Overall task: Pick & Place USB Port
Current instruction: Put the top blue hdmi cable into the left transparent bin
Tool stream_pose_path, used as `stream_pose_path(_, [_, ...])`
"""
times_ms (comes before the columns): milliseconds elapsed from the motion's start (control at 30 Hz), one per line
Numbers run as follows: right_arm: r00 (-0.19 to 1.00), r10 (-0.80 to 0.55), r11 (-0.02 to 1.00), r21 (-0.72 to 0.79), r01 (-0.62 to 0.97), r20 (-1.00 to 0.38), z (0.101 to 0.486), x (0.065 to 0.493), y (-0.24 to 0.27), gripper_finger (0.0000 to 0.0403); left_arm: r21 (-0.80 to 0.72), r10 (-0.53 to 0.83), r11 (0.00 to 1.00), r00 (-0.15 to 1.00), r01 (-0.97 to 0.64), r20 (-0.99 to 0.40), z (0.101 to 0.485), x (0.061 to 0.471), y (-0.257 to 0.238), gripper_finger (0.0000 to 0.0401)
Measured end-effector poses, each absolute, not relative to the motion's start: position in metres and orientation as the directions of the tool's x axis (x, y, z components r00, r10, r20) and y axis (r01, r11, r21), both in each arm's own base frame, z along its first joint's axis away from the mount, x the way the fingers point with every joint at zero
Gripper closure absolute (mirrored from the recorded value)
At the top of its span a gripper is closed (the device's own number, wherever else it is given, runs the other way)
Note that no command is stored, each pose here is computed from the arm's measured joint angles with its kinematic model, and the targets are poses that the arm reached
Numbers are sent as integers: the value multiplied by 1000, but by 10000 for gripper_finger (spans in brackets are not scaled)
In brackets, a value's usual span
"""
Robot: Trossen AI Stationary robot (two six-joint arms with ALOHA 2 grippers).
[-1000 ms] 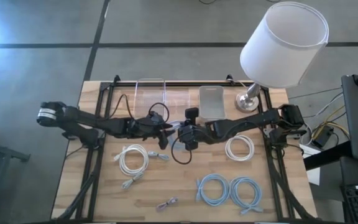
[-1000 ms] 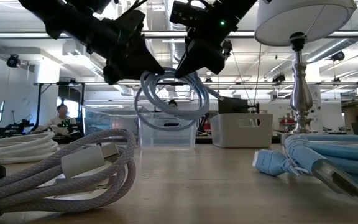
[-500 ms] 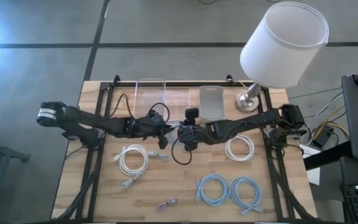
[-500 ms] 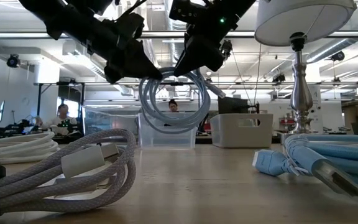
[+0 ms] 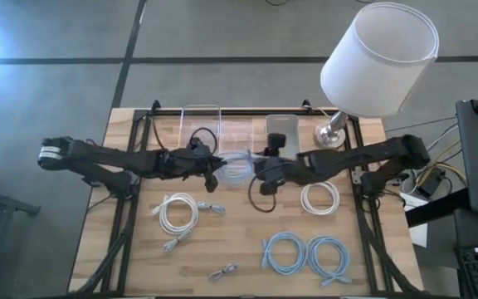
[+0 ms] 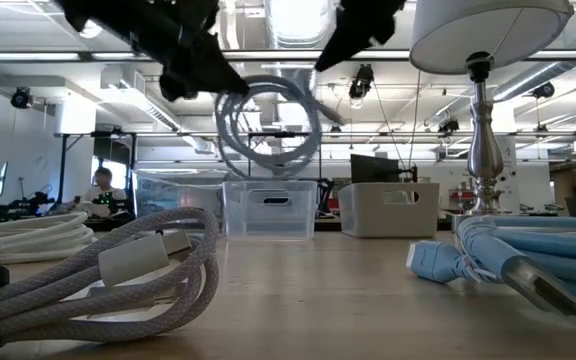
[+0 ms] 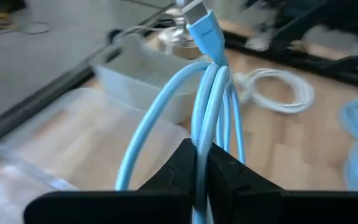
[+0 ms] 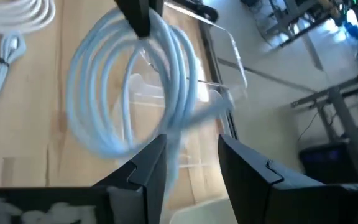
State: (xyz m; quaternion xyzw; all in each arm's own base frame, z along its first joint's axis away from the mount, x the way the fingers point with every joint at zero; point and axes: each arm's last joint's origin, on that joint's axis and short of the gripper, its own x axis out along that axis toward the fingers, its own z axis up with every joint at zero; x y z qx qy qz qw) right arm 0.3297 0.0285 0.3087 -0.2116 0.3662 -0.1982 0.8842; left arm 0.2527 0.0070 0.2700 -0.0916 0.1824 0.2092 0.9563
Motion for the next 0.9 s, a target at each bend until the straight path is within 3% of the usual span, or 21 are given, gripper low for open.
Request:
stream_pose_path(267, [664,-504,858,-406,314,-553,331,293,23,278,120,623,760,663,-638,-415,302,224,17,377])
stream_pose_path(500, [658,-505,858,-410,311,-558,324,283,22,282,93,689,692,616,-716,-382,319,210,30,377])
stream_pose_path(900, [614,-511,853,-440,280,-601,301,296,24,275,91,725,541,410,-836,-553,271,209,85,377])
